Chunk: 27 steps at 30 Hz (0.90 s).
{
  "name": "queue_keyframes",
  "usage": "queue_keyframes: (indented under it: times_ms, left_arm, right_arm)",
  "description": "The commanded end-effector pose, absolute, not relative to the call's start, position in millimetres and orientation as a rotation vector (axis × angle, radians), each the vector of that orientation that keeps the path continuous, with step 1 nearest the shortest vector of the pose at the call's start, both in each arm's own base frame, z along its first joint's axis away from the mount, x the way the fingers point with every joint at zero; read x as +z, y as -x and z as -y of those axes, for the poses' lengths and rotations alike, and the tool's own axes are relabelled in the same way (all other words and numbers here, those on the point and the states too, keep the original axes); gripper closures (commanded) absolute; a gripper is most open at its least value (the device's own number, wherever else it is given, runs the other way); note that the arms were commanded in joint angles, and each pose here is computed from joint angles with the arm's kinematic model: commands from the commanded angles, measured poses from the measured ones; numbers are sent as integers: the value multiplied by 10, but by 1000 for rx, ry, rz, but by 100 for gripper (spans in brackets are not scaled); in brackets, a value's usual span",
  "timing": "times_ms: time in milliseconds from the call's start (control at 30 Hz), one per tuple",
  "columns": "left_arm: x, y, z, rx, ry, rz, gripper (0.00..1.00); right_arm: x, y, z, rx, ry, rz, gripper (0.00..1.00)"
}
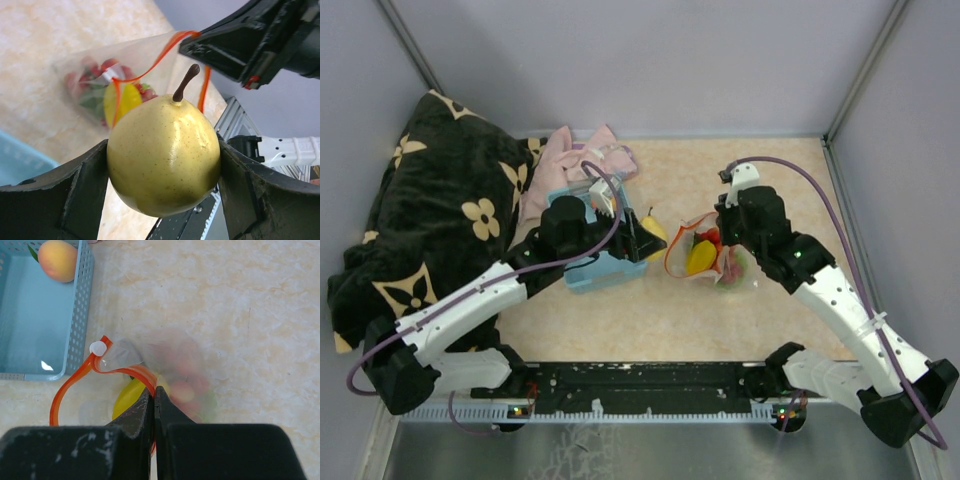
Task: Place the food in the zip-top bag and seal the zipper
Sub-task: Pick up the fake fruit from the bin, then place the fake fruit in the zipper food storage bag.
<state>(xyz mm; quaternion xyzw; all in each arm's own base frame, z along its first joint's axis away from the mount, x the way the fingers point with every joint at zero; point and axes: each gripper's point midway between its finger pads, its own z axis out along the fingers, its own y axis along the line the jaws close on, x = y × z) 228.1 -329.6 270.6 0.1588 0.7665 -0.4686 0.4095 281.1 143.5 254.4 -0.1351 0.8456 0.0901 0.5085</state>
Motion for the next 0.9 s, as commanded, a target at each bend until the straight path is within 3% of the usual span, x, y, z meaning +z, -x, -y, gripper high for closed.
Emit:
queue_keyframes:
  times_ms: [0,300,867]
  left_arm:
    - [3067,-2253,3621,-1251,-419,-1755,36]
    - [2958,-2224,4124,-1171,-562,-1698,36]
    - [2253,-2480,4364,-914,-686,-1749,35]
  right_arm:
    - [3045,-2897,-1528,306,275,-1906,100]
    - [3095,-2864,-1576,342,289,-1906,100]
    - [3156,-2818,-1616,378,308,-1893,100]
